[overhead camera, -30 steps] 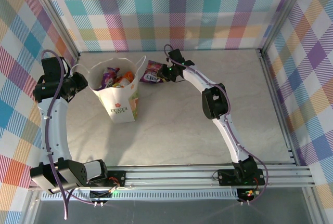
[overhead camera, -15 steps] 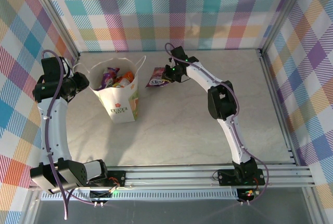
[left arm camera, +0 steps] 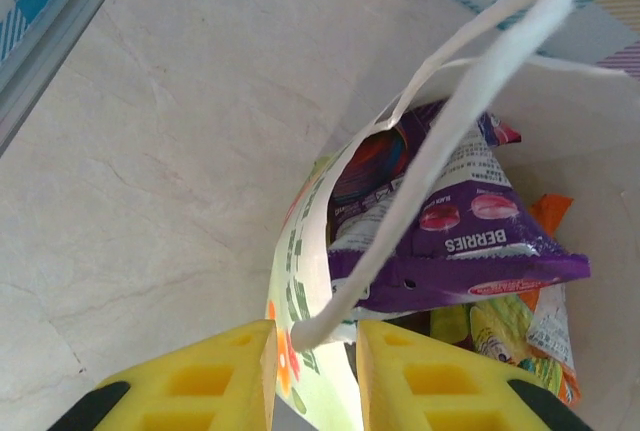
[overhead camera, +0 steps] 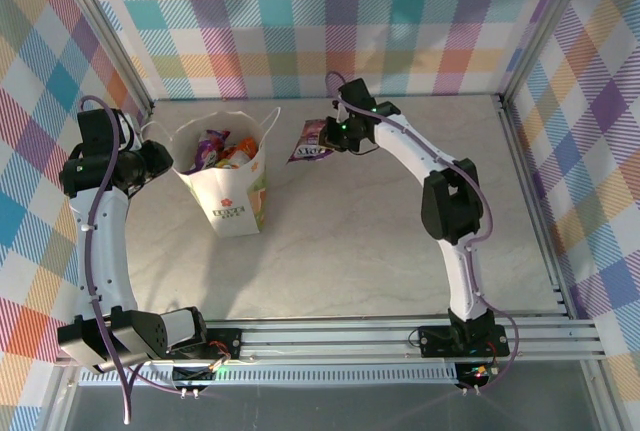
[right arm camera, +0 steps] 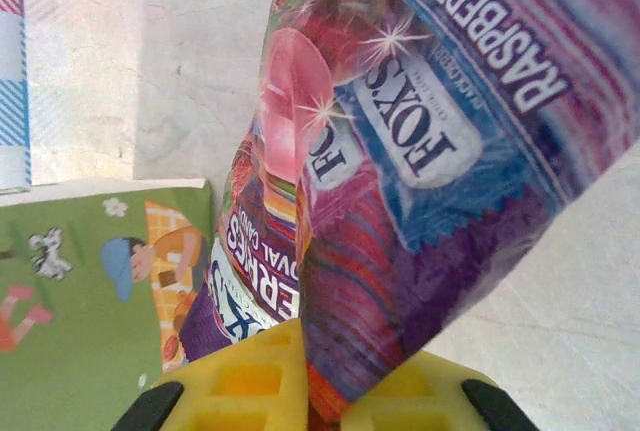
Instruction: Place the snacks into the paper bag
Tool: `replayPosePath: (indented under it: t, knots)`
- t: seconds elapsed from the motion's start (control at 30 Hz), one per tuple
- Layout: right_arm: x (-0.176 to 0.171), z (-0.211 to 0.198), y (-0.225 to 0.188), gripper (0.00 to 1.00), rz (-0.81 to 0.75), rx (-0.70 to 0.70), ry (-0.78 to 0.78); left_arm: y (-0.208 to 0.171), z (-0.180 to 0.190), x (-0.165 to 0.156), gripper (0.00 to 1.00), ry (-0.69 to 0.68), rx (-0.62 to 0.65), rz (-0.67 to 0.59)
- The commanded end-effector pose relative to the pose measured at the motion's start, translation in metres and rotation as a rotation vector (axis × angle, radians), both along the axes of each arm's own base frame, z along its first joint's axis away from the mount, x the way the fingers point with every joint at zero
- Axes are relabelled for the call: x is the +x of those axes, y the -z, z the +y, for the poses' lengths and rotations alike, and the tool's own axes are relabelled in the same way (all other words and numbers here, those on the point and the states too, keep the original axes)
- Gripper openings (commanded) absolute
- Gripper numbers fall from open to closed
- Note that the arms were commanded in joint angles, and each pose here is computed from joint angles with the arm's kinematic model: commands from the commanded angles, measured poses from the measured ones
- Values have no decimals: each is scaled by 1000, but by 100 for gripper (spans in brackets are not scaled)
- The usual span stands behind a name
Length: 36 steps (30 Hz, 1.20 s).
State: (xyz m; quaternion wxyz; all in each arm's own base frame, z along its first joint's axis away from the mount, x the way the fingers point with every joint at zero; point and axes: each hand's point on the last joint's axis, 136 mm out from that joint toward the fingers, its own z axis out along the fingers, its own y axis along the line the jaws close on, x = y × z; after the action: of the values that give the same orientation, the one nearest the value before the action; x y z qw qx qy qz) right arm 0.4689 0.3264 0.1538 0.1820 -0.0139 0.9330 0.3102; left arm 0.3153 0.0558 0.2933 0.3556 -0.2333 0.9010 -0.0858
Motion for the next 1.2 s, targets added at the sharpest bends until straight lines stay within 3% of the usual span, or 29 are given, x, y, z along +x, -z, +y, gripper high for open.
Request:
replayPosePath:
  t: [0.0,0.6,1.17]
  knots:
    - [-5,0,-50,12,-128,34,-25,-13,1,-8,27,11,6,-17]
    - [-56,-45,-116,13,-263,5,11,-30,-19,-18,29,106,-3,-57]
    - [-102,-77,-182,13,-394,-16,36,-34,-23,-27,30,115,-3,-60]
